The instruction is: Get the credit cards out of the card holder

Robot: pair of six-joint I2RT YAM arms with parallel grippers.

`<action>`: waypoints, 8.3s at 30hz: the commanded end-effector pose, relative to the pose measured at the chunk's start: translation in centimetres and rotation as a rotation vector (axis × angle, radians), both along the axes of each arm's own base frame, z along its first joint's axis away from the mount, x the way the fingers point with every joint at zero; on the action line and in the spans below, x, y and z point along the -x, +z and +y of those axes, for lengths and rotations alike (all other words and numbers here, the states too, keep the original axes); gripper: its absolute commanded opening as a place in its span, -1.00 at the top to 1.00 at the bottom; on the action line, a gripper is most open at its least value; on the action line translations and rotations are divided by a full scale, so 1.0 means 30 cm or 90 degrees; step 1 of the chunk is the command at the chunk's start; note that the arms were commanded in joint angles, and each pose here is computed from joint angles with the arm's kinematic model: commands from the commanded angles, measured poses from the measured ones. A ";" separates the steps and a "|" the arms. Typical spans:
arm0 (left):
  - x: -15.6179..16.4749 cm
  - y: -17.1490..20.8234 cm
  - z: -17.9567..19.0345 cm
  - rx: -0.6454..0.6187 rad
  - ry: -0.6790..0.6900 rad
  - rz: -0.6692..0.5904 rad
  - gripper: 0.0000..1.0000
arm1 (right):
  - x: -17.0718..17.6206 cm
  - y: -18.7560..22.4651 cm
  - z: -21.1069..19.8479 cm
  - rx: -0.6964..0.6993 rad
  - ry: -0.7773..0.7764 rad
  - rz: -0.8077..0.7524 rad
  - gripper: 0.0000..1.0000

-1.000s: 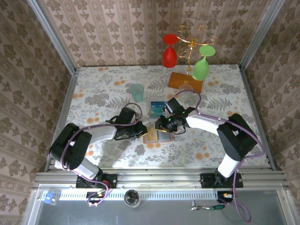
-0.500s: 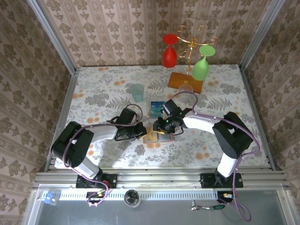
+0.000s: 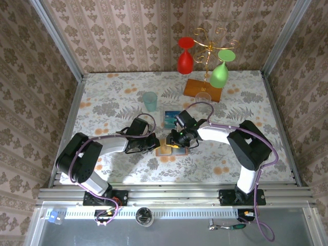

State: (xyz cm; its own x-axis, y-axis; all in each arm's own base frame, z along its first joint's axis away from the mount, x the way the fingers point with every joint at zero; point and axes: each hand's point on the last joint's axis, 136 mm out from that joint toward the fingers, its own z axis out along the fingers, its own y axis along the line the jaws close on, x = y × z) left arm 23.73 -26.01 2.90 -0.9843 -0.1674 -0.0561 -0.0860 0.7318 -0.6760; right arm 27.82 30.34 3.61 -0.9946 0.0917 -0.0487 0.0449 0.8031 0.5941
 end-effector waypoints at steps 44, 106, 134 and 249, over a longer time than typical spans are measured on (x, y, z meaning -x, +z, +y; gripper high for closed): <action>0.008 0.011 0.017 -0.011 -0.005 -0.002 0.91 | -0.012 0.029 -0.023 0.050 0.015 -0.038 0.46; 0.037 -0.041 -0.017 -0.065 -0.051 0.029 1.00 | 0.009 -0.048 -0.068 0.069 0.000 0.002 0.35; 0.042 -0.045 -0.015 -0.063 -0.051 0.033 1.00 | -0.013 0.033 -0.031 -0.021 -0.027 -0.020 0.65; -0.023 0.111 0.008 -0.007 -0.012 -0.062 0.77 | -0.007 0.217 -0.190 0.232 0.396 -0.243 0.94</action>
State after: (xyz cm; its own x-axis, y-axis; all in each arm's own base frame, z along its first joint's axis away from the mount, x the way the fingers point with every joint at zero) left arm 24.34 -26.58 6.09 -0.9829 -0.1346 -0.1260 -0.0130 0.7323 -0.6809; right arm 28.23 26.19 10.28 -0.8701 -0.3691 -0.3265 -0.4670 0.8292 0.3071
